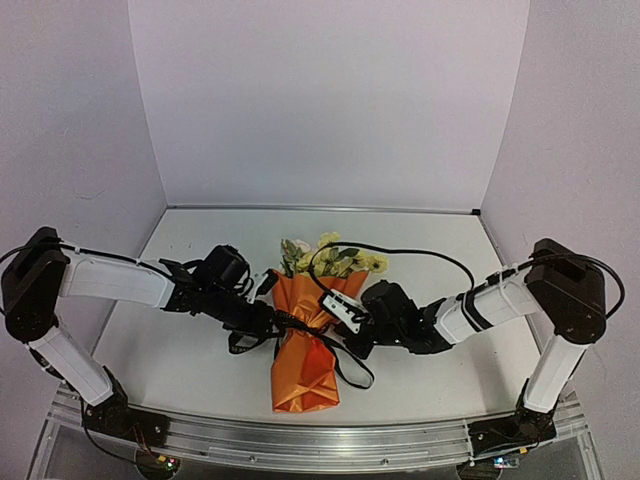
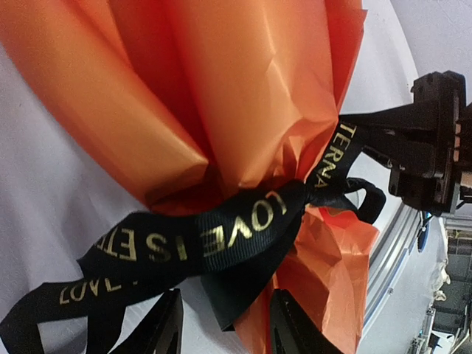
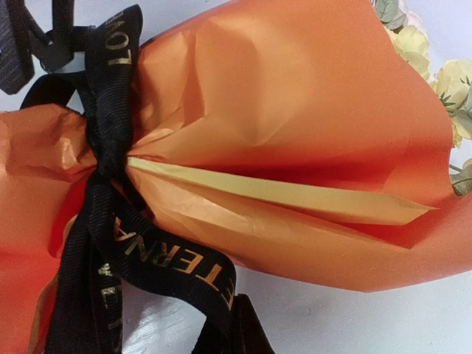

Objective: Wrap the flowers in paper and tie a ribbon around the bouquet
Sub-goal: Tie the ribbon around the folded bouquet.

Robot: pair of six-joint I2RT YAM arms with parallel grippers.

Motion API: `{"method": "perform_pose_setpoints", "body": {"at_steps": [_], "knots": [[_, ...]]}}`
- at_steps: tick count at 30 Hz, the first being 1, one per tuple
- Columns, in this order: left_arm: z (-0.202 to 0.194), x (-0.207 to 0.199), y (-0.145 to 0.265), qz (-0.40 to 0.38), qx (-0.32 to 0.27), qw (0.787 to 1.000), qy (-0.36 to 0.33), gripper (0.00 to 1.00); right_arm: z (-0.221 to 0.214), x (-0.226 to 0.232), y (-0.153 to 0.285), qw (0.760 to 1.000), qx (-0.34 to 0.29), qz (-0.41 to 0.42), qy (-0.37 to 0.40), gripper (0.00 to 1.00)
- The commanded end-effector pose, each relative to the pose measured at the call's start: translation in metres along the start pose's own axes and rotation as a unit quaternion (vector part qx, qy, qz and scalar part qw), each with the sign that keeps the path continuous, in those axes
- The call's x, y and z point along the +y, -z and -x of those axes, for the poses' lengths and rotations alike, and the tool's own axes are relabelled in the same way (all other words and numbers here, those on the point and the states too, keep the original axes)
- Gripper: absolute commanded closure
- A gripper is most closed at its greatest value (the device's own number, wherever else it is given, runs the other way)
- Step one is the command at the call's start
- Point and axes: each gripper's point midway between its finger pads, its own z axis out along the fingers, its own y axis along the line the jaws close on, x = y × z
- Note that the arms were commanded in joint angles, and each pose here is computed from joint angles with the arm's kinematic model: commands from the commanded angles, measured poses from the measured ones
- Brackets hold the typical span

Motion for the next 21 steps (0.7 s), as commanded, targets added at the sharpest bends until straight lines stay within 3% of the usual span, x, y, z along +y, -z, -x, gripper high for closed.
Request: {"method": "perform_pose_setpoints", "body": {"at_steps": [1,7,15,21], "knots": [[0.025,-0.011,-0.005,0.005,-0.031,0.999,-0.030,0.58,0.014,0.000,0.009,1.000,-0.012,-0.012,-0.007,1.00],[0.021,-0.011,-0.011,0.015,-0.026,0.999,-0.030,0.62,0.010,-0.009,0.011,0.999,0.001,-0.038,-0.008,1.00],[0.018,-0.003,-0.005,0.039,-0.033,0.998,-0.020,0.99,0.002,-0.024,0.019,0.996,0.026,-0.082,-0.002,1.00],[0.016,0.005,0.002,0.060,-0.042,0.997,-0.015,1.00,-0.001,-0.035,0.026,0.992,0.047,-0.113,-0.012,1.00]]}}
